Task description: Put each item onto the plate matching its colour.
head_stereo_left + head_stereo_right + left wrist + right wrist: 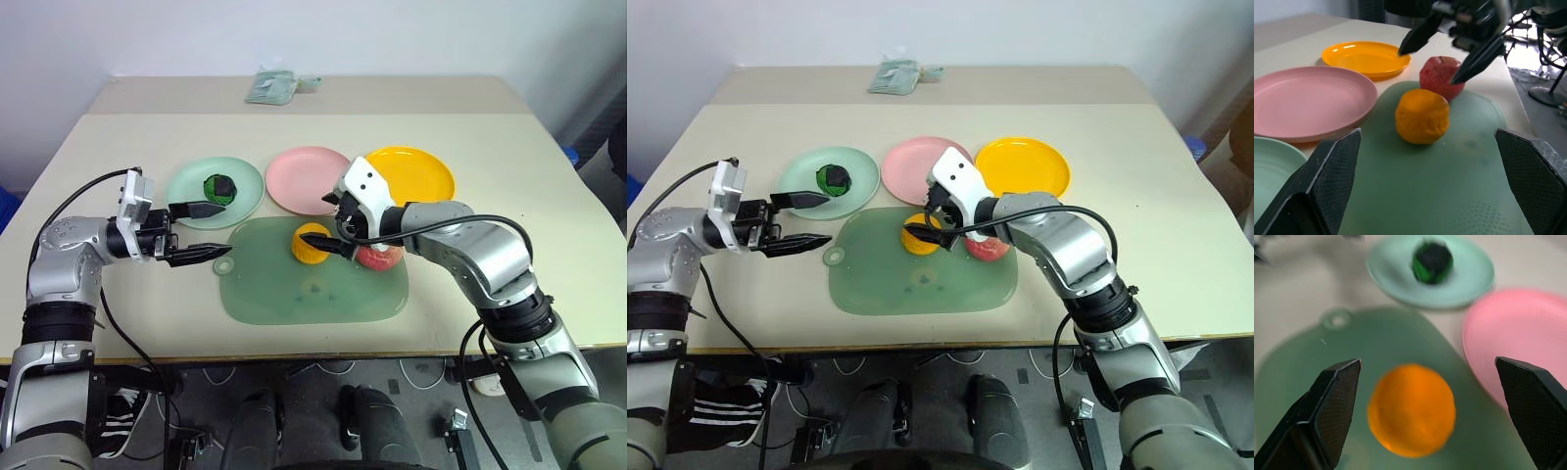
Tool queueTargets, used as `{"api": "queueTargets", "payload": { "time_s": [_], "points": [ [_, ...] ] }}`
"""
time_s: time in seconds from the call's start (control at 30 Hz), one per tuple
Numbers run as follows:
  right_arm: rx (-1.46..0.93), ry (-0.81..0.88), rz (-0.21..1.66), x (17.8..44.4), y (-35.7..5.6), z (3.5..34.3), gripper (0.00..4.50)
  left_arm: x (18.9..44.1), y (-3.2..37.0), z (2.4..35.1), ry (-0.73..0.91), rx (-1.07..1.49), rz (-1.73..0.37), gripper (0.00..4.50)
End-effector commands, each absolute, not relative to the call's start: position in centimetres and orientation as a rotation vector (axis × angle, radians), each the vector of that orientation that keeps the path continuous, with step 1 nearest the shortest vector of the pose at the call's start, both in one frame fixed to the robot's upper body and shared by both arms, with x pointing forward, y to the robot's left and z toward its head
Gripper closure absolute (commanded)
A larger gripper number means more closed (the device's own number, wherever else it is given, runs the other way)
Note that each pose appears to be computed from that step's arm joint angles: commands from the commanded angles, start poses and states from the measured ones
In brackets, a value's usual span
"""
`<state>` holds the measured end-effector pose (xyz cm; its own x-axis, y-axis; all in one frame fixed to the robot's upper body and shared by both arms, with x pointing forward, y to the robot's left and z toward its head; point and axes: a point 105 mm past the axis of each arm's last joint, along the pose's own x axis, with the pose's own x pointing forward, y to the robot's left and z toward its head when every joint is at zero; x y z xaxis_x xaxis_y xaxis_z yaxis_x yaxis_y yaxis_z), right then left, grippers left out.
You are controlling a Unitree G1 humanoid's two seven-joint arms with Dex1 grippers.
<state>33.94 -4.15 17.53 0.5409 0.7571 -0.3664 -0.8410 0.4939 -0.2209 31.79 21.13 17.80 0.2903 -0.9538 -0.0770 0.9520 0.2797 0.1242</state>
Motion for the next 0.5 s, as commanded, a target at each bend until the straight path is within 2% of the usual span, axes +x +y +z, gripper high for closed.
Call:
{"api": "queueTargets", "payload": {
  "time_s": [0.03, 0.47, 0.5],
  "points": [
    [-0.446, 0.214, 0.998, 34.1, -3.5, 17.7, 0.0, 31.4, 21.4, 19.3, -0.068, 0.186, -1.266, 0.05],
    [-0.462, 0.285, 1.038, 34.4, -2.5, 15.6, 0.0, 31.2, 21.0, 19.0, -0.081, 0.176, -1.257, 0.05],
    [-0.467, 0.294, 1.042, 34.4, -2.5, 15.3, 0.26, 31.2, 21.0, 19.0, -0.082, 0.177, -1.256, 0.01]
  ]
}}
